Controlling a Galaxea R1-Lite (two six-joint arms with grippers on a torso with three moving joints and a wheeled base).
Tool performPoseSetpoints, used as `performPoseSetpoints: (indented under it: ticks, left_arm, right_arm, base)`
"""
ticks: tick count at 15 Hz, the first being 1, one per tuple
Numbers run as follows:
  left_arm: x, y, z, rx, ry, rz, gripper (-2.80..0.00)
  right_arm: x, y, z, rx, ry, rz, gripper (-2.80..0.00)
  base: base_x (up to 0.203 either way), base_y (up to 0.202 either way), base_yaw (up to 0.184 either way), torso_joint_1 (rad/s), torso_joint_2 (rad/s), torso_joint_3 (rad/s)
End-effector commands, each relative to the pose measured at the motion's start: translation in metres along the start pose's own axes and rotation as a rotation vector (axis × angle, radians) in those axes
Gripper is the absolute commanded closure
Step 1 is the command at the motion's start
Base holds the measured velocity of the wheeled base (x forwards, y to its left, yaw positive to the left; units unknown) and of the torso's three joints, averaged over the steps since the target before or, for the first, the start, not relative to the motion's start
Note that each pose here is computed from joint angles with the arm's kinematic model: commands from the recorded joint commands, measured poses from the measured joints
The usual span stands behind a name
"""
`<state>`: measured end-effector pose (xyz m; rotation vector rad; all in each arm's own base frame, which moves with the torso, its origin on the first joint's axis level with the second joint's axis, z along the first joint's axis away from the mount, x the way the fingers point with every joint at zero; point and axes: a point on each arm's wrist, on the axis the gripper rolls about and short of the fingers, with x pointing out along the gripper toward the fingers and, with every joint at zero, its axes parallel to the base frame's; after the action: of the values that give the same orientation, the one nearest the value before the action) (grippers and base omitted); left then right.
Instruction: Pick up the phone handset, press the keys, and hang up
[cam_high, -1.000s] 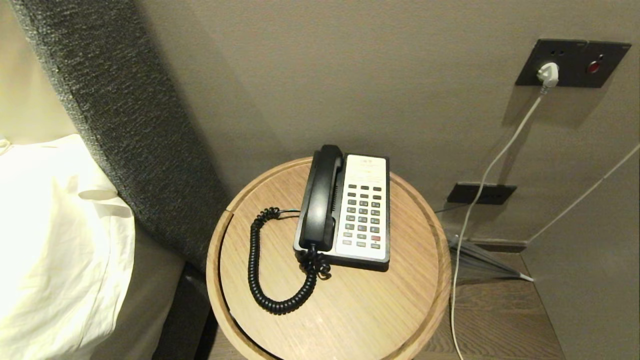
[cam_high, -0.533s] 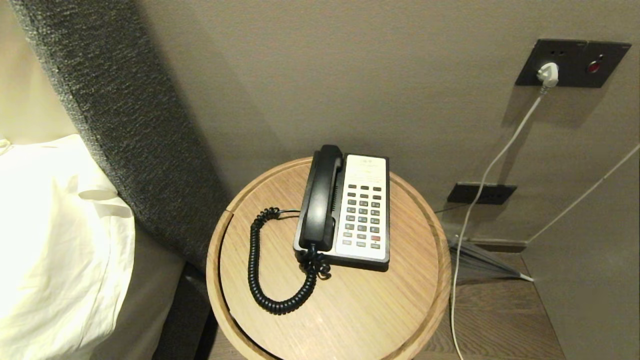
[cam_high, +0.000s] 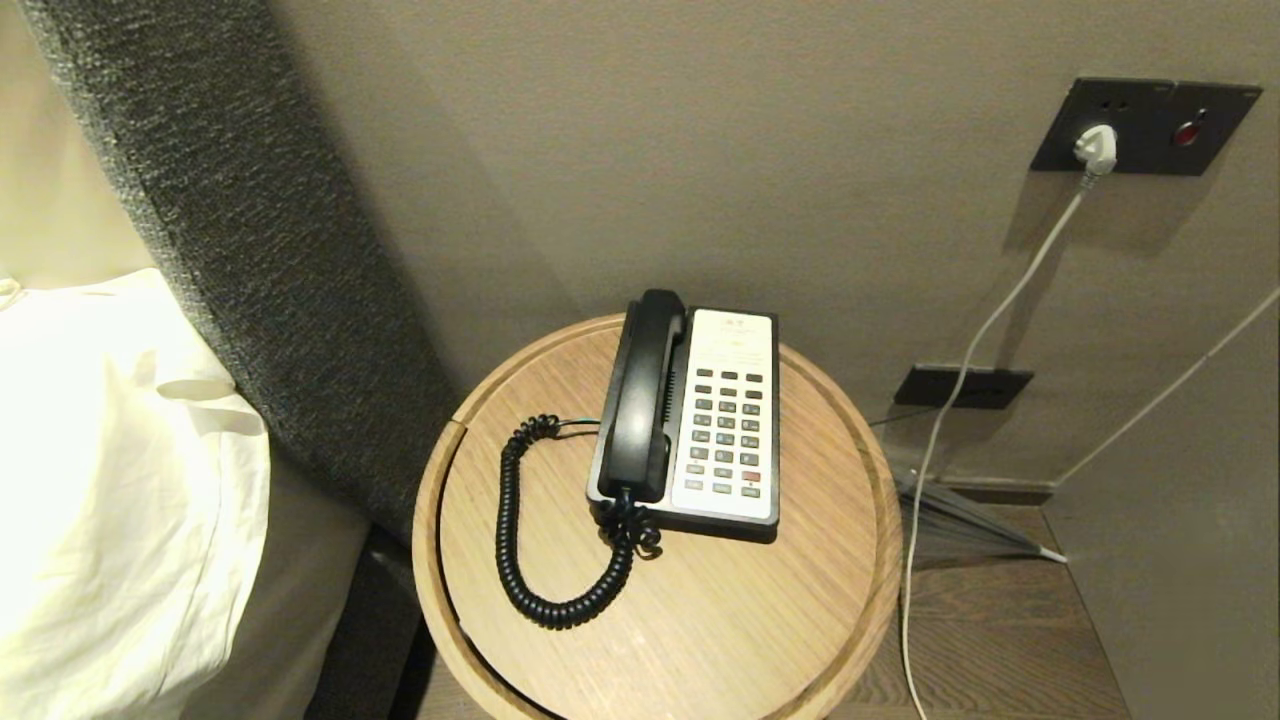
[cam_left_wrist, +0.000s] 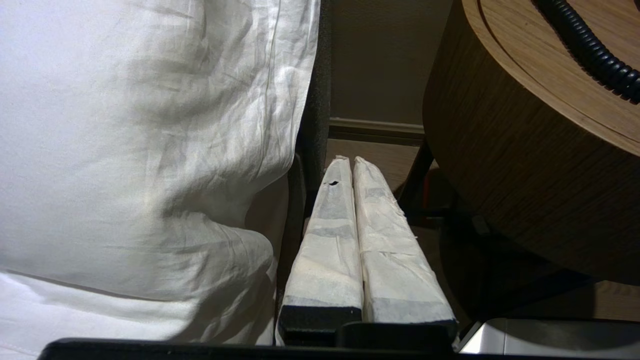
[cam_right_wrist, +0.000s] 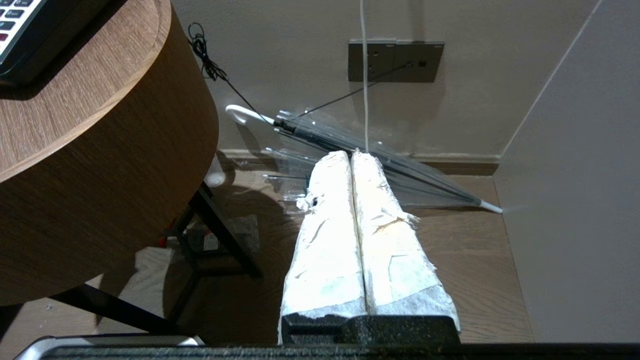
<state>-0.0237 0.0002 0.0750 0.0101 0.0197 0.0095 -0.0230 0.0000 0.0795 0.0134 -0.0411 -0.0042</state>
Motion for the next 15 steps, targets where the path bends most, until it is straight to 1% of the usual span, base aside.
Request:
performPoseSetpoints:
  ticks: [1,10,15]
  left_arm:
    - [0.0002,0.0000,-0.0001,-0.001,0.002,0.001,0.00]
    - [0.0003,-0.0001,-0.0004,-0.001,0.002,-0.005,0.00]
    - [0.0003,-0.0001,-0.0004,-0.012,0.002,-0.002,0.00]
  right_arm:
    - [0.0009,-0.0001,-0.0038,0.000,0.013,0.000,0.00]
    - [0.0009,-0.0001,-0.0038,0.000,0.013,0.000,0.00]
    - [0.0009,-0.0001,-0.0038,0.000,0.013,0.000,0.00]
  base:
    - [0.000,0.000,0.000,0.000,0.00,0.000]
    - [0.000,0.000,0.000,0.000,0.00,0.000]
    - [0.000,0.000,0.000,0.000,0.00,0.000]
